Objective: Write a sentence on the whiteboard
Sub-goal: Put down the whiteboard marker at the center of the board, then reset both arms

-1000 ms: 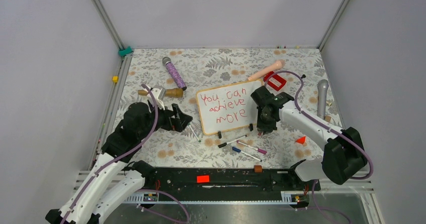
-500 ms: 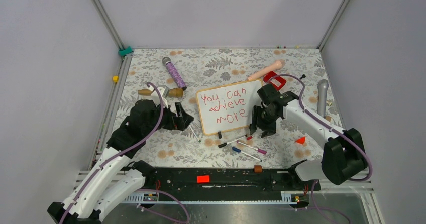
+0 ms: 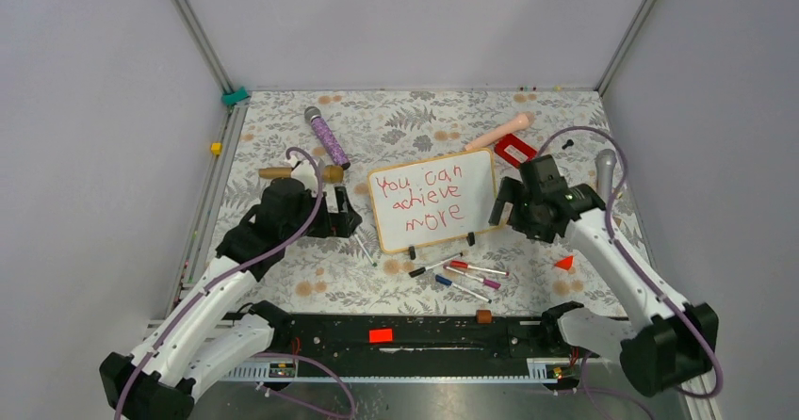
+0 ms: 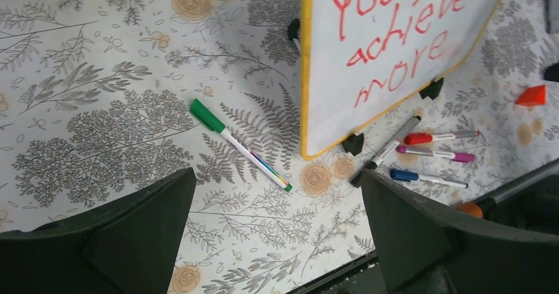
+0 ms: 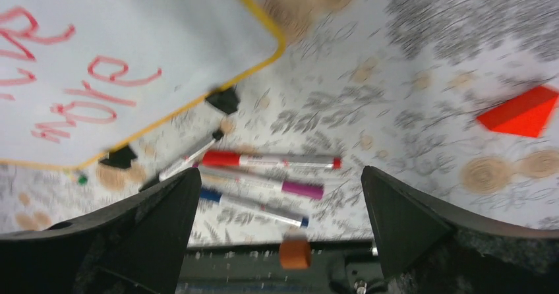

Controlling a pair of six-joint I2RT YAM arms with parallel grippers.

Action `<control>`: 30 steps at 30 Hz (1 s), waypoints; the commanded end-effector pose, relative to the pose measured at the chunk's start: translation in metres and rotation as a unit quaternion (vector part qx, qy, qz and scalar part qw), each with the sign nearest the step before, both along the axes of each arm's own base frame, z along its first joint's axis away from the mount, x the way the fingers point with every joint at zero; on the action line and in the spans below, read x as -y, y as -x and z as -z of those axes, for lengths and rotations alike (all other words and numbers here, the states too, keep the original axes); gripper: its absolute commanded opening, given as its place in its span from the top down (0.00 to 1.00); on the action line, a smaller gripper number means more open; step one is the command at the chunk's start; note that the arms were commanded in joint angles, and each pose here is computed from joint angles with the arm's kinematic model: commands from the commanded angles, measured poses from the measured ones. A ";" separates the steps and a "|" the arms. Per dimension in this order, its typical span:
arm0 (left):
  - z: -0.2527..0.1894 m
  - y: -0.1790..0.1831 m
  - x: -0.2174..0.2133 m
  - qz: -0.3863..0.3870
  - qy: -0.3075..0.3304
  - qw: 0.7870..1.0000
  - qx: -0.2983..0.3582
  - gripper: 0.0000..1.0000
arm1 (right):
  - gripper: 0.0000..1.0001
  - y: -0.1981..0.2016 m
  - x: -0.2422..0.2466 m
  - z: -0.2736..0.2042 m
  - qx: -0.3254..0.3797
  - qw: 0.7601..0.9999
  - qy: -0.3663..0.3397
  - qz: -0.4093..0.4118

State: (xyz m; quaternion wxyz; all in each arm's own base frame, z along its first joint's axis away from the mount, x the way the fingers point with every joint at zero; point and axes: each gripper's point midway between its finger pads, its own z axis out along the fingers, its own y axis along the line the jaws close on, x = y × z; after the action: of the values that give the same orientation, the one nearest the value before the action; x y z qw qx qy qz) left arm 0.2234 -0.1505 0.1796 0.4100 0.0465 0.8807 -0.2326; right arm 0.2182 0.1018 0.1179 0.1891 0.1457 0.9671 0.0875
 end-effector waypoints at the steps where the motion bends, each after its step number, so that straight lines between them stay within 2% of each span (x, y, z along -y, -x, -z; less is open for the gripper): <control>1: -0.020 -0.021 -0.013 -0.047 -0.009 0.998 0.034 0.02 | 0.01 -0.016 0.051 -0.018 0.104 0.987 0.089 0.083; 6: -0.020 -0.030 -0.034 -0.102 -0.033 0.993 0.048 0.01 | 0.06 -0.032 0.099 -0.025 0.267 0.937 0.149 0.167; 7: -0.018 -0.032 -0.039 -0.111 -0.041 0.992 0.053 0.01 | 0.07 -0.040 0.102 -0.030 0.315 0.922 0.151 0.167; 10: -0.011 -0.036 -0.050 -0.120 -0.070 0.988 0.073 0.01 | 0.00 -0.060 0.108 -0.031 0.422 0.877 0.169 0.152; 12: -0.007 -0.039 -0.057 -0.129 -0.084 0.985 0.083 0.01 | 0.00 -0.067 0.113 -0.027 0.453 0.858 0.206 0.127; 14: -0.002 -0.041 -0.067 -0.152 -0.096 0.980 0.085 0.01 | 0.01 -0.077 0.109 -0.017 0.437 0.865 0.236 0.067; 18: 0.014 -0.048 -0.081 -0.179 -0.121 0.973 0.086 0.01 | 0.01 -0.093 0.115 0.008 0.430 0.864 0.247 0.086; 23: 0.021 -0.055 -0.096 -0.186 -0.173 0.960 0.116 0.01 | 0.02 -0.127 0.114 0.004 0.460 0.858 0.220 0.054; 27: 0.026 -0.061 -0.106 -0.186 -0.210 0.949 0.145 0.01 | 0.01 -0.144 0.126 0.023 0.461 0.860 0.206 0.069; 28: 0.028 -0.064 -0.107 -0.185 -0.215 0.946 0.154 0.01 | 0.01 -0.145 0.123 0.028 0.436 0.875 0.204 0.055; 29: 0.030 -0.066 -0.108 -0.184 -0.218 0.945 0.162 0.01 | 0.01 -0.144 0.122 0.027 0.438 0.875 0.200 0.054; 30: 0.033 -0.070 -0.109 -0.183 -0.219 0.943 0.169 0.01 | 0.02 -0.147 0.123 0.020 0.462 0.862 0.200 0.059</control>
State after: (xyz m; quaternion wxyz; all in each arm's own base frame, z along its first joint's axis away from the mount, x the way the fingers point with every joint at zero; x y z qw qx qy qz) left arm 0.2714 -0.0531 0.1316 0.5096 0.0057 0.8601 0.0225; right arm 0.3336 -0.0302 0.0472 0.5569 0.1129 0.8167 -0.1003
